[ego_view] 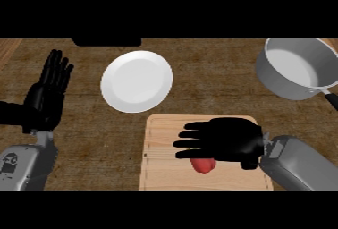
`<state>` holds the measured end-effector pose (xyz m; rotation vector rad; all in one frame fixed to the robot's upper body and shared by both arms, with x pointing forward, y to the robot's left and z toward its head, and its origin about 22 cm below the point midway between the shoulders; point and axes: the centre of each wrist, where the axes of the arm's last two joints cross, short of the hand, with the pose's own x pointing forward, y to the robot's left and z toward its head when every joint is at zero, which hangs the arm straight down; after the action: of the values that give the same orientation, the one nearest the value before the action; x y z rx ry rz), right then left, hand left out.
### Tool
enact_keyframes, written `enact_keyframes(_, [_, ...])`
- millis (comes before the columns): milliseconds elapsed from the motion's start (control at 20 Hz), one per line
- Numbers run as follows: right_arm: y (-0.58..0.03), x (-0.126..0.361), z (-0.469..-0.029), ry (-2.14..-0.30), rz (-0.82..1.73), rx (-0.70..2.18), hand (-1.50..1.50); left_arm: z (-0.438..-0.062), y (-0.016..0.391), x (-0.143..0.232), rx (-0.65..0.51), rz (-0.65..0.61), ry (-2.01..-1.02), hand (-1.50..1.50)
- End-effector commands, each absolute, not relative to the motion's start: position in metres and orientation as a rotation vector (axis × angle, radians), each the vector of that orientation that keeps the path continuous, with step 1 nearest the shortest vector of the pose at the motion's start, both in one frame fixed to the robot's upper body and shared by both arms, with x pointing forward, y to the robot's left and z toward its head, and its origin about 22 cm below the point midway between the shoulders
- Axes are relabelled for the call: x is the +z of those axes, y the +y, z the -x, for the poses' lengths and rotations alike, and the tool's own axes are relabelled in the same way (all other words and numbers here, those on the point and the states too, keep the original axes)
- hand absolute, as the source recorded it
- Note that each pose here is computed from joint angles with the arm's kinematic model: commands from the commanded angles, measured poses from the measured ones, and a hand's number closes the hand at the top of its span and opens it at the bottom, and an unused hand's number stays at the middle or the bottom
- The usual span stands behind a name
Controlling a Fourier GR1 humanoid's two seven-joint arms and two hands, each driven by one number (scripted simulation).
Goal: Pick the bell pepper from the cutting board and place it in the pot
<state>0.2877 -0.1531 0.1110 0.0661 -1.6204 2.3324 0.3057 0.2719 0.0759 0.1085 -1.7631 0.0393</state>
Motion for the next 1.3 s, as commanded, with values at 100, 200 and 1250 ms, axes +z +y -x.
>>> enact_keyframes(100, [-0.154,0.092,-0.282,-1.586,0.002,2.364,-1.50,-0.302,0.270,0.078,0.053,-0.105,-1.764,0.00])
enact_keyframes(200, [-0.136,0.101,-0.293,-1.568,0.060,2.361,-1.50,-0.299,0.279,0.080,0.046,-0.109,-1.776,0.00])
enact_keyframes(1250, [-0.115,0.002,-0.275,-1.621,-0.169,2.498,1.50,-0.304,0.256,0.085,0.038,-0.110,-1.762,0.00])
